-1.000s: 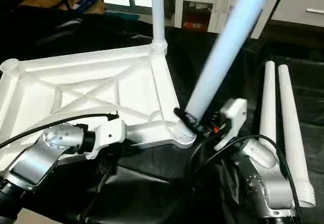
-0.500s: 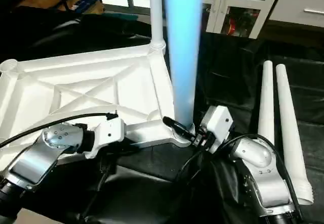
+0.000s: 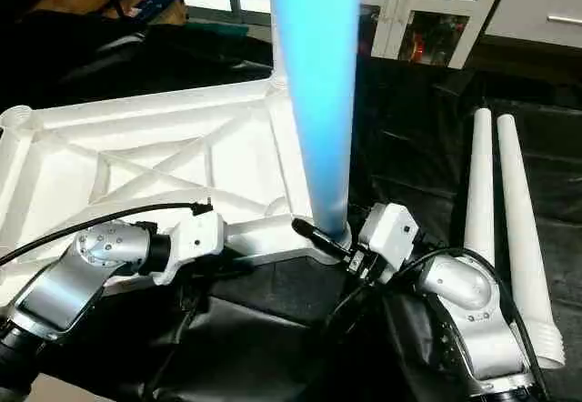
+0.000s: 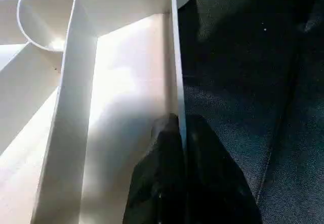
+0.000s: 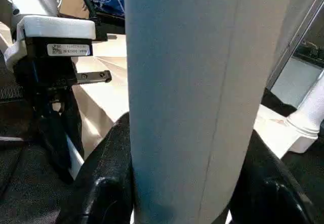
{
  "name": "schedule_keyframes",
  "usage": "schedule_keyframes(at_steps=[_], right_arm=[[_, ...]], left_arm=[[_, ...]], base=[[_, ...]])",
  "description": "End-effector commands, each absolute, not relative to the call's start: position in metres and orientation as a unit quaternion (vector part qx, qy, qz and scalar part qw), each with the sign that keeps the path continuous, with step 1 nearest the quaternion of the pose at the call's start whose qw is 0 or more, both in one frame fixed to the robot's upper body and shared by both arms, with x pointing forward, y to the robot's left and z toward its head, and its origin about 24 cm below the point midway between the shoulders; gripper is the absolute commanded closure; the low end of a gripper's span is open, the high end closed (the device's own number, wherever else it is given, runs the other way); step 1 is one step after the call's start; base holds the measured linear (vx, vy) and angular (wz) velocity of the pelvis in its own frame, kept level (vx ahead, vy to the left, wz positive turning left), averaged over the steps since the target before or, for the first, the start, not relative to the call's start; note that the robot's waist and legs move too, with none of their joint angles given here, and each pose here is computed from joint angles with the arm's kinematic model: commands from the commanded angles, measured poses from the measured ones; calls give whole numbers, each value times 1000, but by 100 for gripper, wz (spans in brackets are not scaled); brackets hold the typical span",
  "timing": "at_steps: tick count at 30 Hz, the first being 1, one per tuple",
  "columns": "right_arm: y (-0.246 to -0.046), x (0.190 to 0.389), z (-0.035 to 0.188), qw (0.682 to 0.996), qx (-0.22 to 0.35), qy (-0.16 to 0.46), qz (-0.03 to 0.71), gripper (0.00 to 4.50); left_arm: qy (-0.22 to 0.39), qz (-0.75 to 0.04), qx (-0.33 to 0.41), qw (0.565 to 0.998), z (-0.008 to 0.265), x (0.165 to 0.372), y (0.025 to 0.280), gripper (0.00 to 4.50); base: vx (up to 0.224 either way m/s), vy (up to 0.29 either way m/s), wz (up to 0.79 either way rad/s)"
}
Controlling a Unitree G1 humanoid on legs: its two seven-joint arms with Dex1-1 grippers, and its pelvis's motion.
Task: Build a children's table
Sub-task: Insert table leg to table base
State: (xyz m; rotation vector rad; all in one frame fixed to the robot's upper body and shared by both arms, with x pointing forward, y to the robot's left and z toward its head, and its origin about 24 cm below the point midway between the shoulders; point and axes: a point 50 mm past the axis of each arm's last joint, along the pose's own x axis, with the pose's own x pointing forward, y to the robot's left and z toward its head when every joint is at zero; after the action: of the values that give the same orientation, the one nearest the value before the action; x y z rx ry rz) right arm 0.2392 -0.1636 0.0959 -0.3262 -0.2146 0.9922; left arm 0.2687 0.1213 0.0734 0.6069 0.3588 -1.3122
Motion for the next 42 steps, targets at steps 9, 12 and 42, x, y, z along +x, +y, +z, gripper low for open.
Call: schedule_keyframes(at_steps=[9, 12, 42], right_arm=[[-158, 232, 49, 826, -103, 76, 549, 269], [-154, 236, 50, 815, -91, 91, 565, 269], [-176, 277, 44, 889, 73, 138, 430, 270]], left_arm=[[197, -579, 270, 744, 59, 270, 130, 450], [197, -579, 270, 744, 59, 270, 130, 450], [199, -579, 266, 744, 58, 268, 131, 450]], base=[[0, 0, 0], [0, 0, 0], [0, 0, 0]])
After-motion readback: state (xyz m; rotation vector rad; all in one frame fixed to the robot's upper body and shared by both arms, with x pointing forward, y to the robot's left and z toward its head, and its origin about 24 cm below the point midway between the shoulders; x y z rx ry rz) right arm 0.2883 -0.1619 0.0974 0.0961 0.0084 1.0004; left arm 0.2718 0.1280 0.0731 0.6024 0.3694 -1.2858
